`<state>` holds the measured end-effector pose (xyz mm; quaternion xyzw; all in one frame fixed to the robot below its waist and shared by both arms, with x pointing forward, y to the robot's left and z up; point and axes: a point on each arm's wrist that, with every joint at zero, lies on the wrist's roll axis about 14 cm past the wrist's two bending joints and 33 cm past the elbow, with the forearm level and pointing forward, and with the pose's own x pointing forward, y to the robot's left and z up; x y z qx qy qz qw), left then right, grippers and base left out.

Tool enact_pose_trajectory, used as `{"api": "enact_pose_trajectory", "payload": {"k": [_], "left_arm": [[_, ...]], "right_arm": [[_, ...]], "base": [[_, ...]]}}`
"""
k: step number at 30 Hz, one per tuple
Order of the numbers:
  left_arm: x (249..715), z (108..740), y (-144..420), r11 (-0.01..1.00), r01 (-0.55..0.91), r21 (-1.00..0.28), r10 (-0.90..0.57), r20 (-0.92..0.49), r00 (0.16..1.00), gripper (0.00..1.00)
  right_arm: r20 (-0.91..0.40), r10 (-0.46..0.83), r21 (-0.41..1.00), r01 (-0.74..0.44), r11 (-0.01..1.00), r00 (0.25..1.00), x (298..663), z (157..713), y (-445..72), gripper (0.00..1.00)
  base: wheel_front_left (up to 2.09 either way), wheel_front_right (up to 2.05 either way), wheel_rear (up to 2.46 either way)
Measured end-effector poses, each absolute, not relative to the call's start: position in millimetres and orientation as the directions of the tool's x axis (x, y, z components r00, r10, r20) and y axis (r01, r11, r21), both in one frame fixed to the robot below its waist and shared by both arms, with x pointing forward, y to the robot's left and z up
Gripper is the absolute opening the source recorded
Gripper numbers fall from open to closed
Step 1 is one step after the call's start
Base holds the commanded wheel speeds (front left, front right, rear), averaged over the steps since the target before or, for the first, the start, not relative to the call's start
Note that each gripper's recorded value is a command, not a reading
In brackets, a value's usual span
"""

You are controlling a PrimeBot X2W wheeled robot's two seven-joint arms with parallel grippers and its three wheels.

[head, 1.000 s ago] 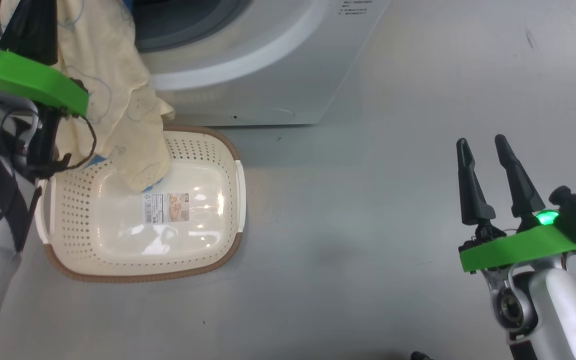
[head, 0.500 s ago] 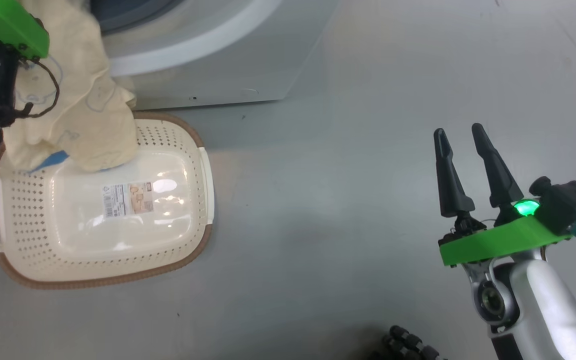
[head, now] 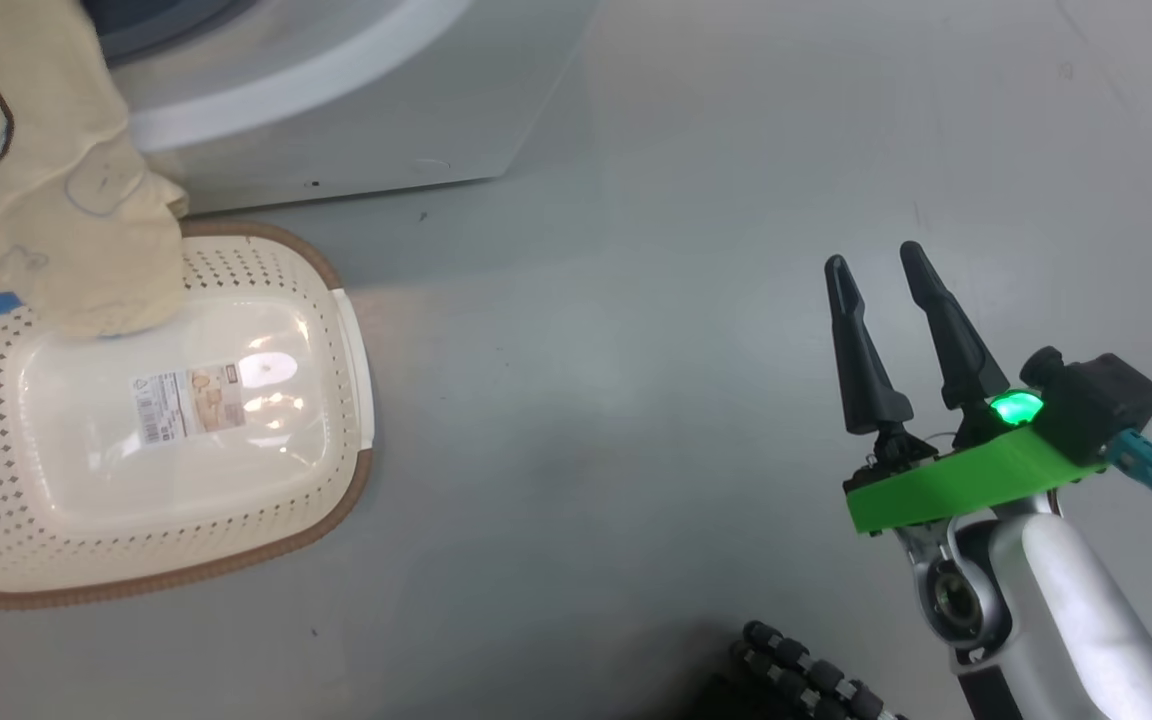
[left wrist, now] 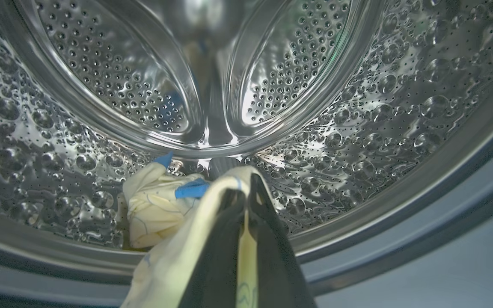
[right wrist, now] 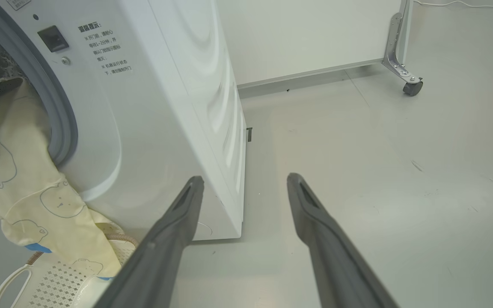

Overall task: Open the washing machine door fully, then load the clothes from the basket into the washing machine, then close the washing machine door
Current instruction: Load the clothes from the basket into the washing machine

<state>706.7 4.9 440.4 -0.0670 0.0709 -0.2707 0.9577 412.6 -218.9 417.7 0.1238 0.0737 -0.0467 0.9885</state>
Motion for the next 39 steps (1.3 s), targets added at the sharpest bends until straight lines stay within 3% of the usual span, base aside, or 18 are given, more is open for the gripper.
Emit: {"api": "enact_pose_trajectory", "payload": {"k": [4, 11, 21, 24, 25, 39], "left_arm": [[722.7, 459.9, 6.2, 0.847, 0.513, -0.140, -0.522, -0.032, 0.852, 0.00], [745.4, 532.8, 17.0, 0.854, 0.507, -0.114, -0.476, 0.222, 0.851, 0.00], [728.5, 454.1, 21.3, 0.876, 0.466, -0.127, -0.467, 0.023, 0.884, 0.01], [726.6, 448.4, 21.2, 0.879, 0.461, -0.122, -0.465, -0.004, 0.885, 0.53], [725.7, 447.0, 20.3, 0.879, 0.462, -0.121, -0.466, -0.012, 0.885, 1.00], [712.9, 451.4, 17.7, 0.872, 0.464, -0.158, -0.475, -0.042, 0.879, 1.00]], "right_arm": [[-0.171, -0.077, 0.235, 0.116, 0.965, 0.982, 412.2, 412.9, -219.0, 1.00], [-0.175, -0.076, 0.232, 0.116, 0.966, 0.982, 419.9, 408.0, -219.8, 1.00], [-0.150, -0.061, 0.253, 0.098, 0.963, 0.987, 426.9, 413.9, -215.0, 1.00], [-0.145, -0.059, 0.255, 0.095, 0.962, 0.988, 427.0, 415.6, -214.5, 1.00], [-0.144, -0.059, 0.255, 0.094, 0.962, 0.988, 427.2, 416.1, -214.2, 1.00], [-0.115, -0.039, 0.272, 0.069, 0.960, 0.993, 430.4, 425.1, -207.2, 1.00]], "base": [[0.00, 0.00, 0.00], [0.00, 0.00, 0.00], [0.00, 0.00, 0.00], [0.00, 0.00, 0.00], [0.00, 0.00, 0.00], [0.00, 0.00, 0.00]]}}
